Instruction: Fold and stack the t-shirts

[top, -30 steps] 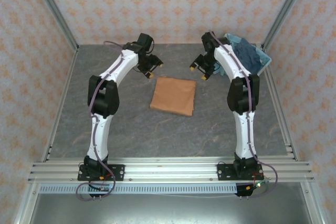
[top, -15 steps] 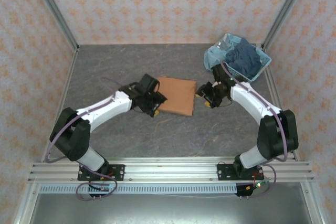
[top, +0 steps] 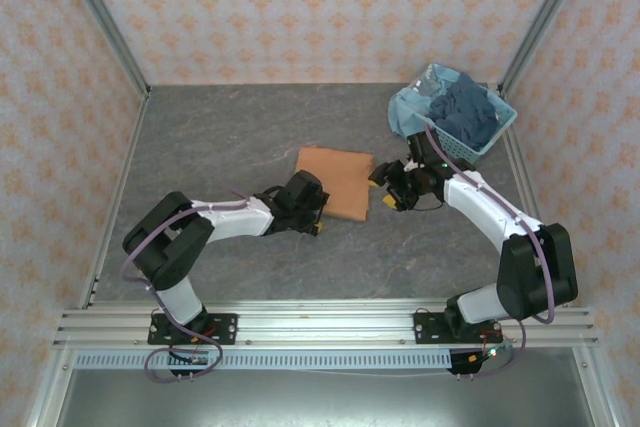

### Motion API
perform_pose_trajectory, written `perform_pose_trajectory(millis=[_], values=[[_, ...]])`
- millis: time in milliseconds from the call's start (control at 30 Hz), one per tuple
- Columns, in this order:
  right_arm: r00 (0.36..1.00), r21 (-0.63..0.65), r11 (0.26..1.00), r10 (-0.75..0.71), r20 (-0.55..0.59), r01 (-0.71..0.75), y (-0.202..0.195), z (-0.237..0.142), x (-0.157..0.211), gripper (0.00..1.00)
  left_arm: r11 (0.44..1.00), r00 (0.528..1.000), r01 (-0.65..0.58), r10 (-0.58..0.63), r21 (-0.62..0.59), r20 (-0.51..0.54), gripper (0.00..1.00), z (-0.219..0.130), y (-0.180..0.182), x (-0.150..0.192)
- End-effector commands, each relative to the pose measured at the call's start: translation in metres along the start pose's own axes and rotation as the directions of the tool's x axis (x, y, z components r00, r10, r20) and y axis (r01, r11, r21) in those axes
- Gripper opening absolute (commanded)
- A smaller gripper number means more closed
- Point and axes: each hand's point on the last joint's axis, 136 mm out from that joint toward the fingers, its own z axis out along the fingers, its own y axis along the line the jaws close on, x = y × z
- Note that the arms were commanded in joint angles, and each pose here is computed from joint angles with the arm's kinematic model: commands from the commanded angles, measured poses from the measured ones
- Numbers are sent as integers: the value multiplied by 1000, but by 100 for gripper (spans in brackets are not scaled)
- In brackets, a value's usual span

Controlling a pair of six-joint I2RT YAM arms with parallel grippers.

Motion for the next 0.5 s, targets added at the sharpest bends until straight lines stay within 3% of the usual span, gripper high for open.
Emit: perform_pose_trajectory(millis=[0, 233, 467], values=[[1000, -75, 997, -8, -7, 7, 17, -9, 6, 60, 998, 999, 38, -39, 49, 16, 60, 8, -15, 5], [1000, -103, 995, -8, -8, 7, 28, -18, 6, 60, 995, 994, 67, -72, 70, 82, 42, 29, -20, -5], [1000, -92, 996, -3, -13, 1, 25, -18, 7, 60, 987, 981, 102, -120, 120, 151, 8, 37, -33, -25]])
